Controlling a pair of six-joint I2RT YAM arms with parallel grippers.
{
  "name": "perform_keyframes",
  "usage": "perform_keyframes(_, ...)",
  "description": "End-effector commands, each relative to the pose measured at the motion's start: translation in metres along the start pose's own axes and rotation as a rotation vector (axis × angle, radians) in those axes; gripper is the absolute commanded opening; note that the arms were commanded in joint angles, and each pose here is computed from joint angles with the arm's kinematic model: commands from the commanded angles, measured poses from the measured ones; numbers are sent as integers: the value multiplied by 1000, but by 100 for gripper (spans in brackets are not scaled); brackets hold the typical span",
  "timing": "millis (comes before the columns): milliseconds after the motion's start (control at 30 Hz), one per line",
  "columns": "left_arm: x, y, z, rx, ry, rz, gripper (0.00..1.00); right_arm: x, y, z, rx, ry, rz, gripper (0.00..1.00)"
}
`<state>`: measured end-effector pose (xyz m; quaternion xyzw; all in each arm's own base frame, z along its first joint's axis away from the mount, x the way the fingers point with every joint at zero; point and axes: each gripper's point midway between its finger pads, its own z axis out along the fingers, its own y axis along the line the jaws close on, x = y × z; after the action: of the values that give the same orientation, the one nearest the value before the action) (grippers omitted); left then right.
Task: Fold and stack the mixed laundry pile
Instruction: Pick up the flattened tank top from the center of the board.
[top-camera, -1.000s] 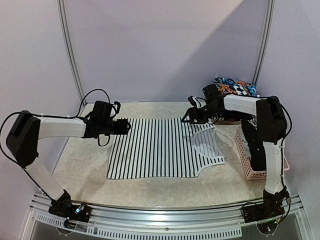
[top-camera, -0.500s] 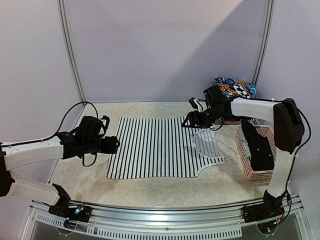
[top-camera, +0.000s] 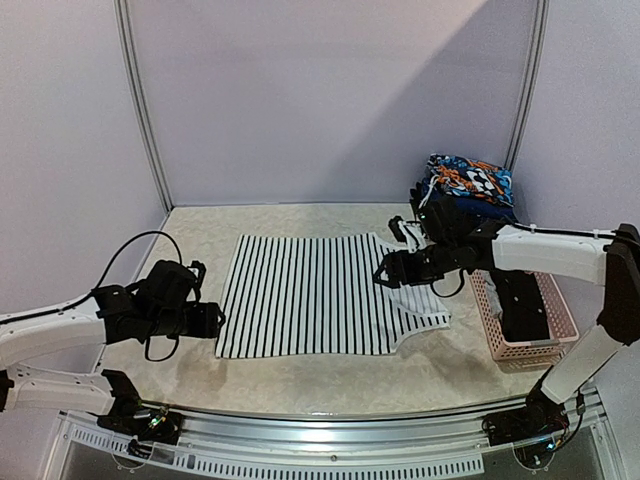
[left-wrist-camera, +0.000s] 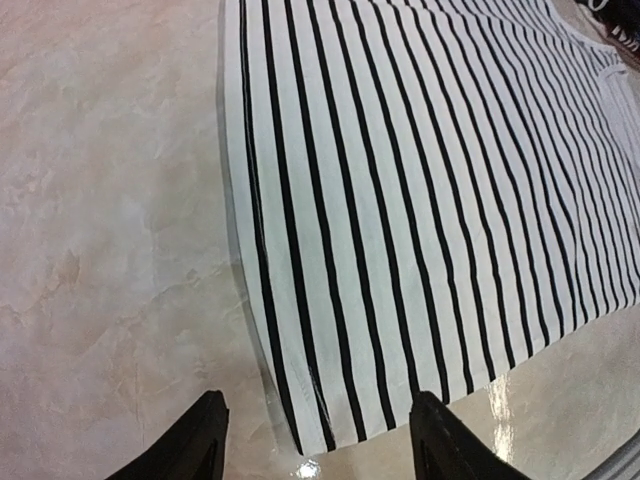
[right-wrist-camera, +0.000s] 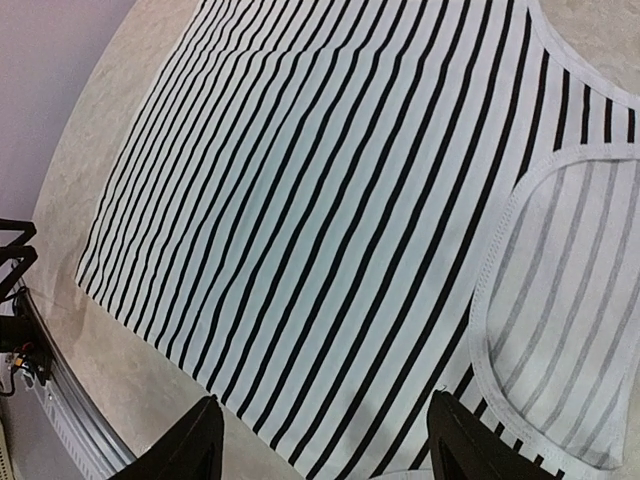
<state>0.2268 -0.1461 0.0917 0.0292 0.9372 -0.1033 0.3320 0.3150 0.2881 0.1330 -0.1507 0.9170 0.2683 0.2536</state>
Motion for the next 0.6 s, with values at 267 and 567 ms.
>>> perform_keyframes(267,56,20,-5,-57,113,-72,57,9,-12,-28,64,-81,24,71)
perform_keyframes(567,66,33,-8,-139,118,-52,55,14,-17,-24,83,-65,10,72)
